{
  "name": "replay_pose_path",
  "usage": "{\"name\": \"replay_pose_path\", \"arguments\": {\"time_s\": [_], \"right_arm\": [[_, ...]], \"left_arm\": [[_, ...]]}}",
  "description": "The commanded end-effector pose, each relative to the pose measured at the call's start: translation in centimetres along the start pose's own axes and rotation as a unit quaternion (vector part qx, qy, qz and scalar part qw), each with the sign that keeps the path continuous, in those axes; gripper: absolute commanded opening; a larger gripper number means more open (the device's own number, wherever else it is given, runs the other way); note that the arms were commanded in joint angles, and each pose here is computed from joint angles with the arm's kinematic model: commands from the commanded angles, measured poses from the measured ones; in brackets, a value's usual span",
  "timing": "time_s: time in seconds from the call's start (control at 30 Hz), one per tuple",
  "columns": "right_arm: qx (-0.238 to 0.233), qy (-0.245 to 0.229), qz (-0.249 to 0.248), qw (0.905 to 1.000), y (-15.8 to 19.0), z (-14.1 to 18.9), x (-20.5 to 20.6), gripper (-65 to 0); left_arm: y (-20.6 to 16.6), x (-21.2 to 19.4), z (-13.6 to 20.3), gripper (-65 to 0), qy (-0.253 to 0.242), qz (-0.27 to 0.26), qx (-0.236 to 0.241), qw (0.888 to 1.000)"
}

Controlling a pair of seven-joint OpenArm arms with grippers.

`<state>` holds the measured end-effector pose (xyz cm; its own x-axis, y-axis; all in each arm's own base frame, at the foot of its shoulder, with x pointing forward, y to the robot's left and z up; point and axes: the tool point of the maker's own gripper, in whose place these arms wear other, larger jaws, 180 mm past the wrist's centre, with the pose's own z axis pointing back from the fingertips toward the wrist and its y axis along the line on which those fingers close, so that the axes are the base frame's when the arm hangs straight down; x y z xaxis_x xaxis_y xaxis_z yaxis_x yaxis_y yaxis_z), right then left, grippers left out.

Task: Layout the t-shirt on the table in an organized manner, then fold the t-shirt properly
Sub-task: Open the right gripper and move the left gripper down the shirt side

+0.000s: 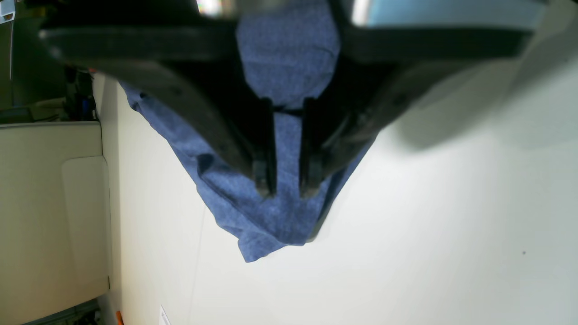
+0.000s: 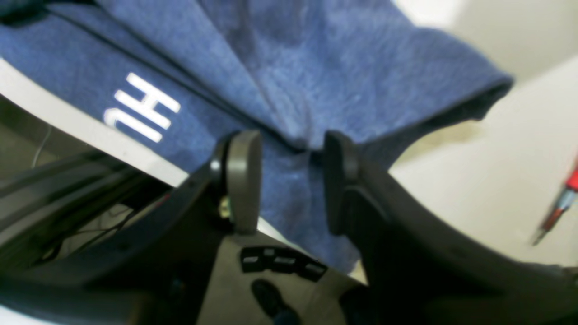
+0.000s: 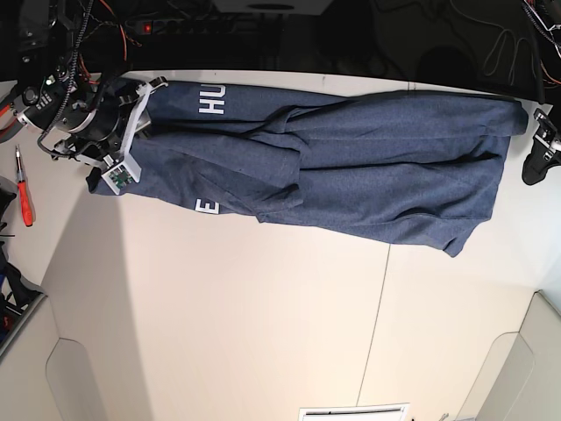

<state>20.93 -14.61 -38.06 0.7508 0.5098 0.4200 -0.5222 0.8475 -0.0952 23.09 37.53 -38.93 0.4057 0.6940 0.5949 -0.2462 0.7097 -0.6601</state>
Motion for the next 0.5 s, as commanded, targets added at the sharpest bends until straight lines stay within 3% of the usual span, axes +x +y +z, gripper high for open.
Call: {"name": "replay_pose_path", "arguments": {"time_s": [0.0, 0.17, 0.2, 0.33, 0.47], "right_arm": [[-0.007, -0.033, 0.008, 0.9994, -0.3, 0.9, 1.6, -41.8], [0.000, -0.131, 0.020, 0.9912, 0.8, 3.8, 5.9, -41.8], [0.006, -0.149, 0.020, 0.9886, 1.1, 4.2, 6.7, -41.8], [0.044, -0.187, 0.001, 0.9815, 2.8, 4.7, 8.1, -41.8], [0.069, -0.208, -0.014, 0.9756, 3.9, 5.0, 9.1, -41.8]], "left_arm": [[-0.7, 2.3, 0.4, -55.0, -0.032, -0.015, -0.013, 0.999], [-0.6, 4.2, 0.8, -54.2, -0.081, -0.012, -0.011, 0.997], [-0.5, 4.2, 0.8, -51.0, -0.080, -0.014, -0.010, 0.997], [0.6, 3.0, 0.5, -25.4, -0.046, -0.046, 0.024, 0.998], [1.9, 2.4, 0.6, -23.1, -0.028, -0.081, 0.060, 0.995]]}}
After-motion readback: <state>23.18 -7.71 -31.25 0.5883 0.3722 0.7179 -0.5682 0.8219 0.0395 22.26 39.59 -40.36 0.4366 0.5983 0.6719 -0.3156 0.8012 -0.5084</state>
